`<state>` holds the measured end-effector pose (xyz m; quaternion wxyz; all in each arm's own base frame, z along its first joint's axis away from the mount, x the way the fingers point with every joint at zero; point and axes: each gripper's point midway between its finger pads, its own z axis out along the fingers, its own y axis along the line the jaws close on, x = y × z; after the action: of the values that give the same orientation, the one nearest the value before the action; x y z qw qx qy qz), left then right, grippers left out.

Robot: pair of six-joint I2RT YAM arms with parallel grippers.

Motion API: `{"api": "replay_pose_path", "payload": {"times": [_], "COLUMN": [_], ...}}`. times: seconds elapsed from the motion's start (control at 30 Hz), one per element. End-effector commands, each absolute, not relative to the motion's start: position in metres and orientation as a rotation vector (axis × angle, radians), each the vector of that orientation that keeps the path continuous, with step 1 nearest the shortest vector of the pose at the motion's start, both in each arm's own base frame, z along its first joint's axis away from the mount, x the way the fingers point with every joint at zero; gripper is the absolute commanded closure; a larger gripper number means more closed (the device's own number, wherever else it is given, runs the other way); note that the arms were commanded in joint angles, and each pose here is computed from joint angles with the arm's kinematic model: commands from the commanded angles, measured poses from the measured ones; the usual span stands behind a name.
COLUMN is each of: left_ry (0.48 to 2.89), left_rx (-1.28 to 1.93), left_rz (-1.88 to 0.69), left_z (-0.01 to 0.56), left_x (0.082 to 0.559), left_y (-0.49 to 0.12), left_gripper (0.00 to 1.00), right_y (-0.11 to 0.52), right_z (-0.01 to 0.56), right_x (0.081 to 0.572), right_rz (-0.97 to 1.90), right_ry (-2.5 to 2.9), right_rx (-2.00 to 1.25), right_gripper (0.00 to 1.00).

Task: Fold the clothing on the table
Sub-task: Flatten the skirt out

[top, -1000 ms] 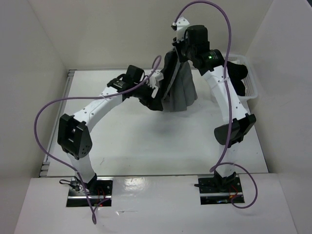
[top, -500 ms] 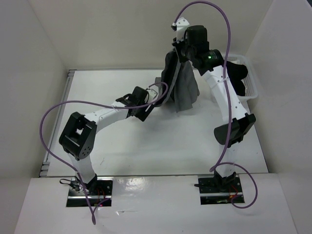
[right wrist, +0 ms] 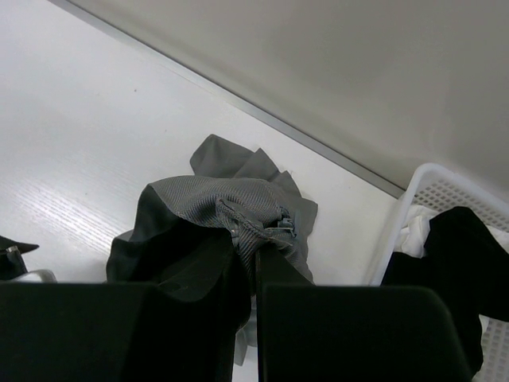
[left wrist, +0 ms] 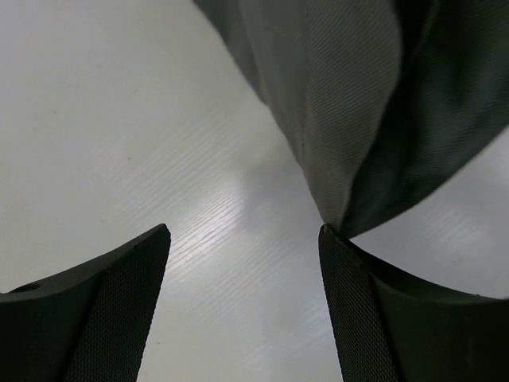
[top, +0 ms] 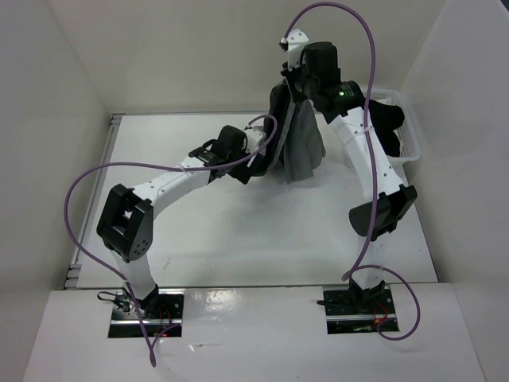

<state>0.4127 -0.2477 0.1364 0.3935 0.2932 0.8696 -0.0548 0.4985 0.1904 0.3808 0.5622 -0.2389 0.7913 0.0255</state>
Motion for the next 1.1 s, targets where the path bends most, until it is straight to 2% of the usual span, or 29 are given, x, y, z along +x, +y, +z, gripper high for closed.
{"api": "replay_pose_path", "payload": {"times": [0.0, 0.13, 0.33, 0.73, 1.07], "left_ry": [2.171, 2.13, 2.134, 2.092, 2.09], "left_rx": [0.8, 0.941, 1.039, 0.957, 0.95], "left_rz": [-0.371, -0.455, -0.435, -0.159, -0.119], "left_z": [0.169, 0.176, 0.16, 0.155, 0.141], "left_x": [0.396, 0.374, 0.353, 0.385, 0.392], "left_y": [-0.282, -0.312, -0.323, -0.305, -0.304], "left_gripper": [0.18, 0.19, 0.19, 0.21, 0.22], "right_y": [0.185, 0.184, 0.182, 0.181, 0.181], "right_z": [0.427, 0.426, 0.426, 0.427, 0.423], "right_x": [0.487, 0.49, 0.49, 0.488, 0.489], "right_rz": [0.054, 0.046, 0.037, 0.031, 0.03], "right_ry": [1.746, 1.748, 1.749, 1.747, 1.756], "right_rx": [-0.526, -0.519, -0.513, -0.521, -0.524], "right_gripper": [1.0, 1.0, 1.0, 1.0, 1.0]}}
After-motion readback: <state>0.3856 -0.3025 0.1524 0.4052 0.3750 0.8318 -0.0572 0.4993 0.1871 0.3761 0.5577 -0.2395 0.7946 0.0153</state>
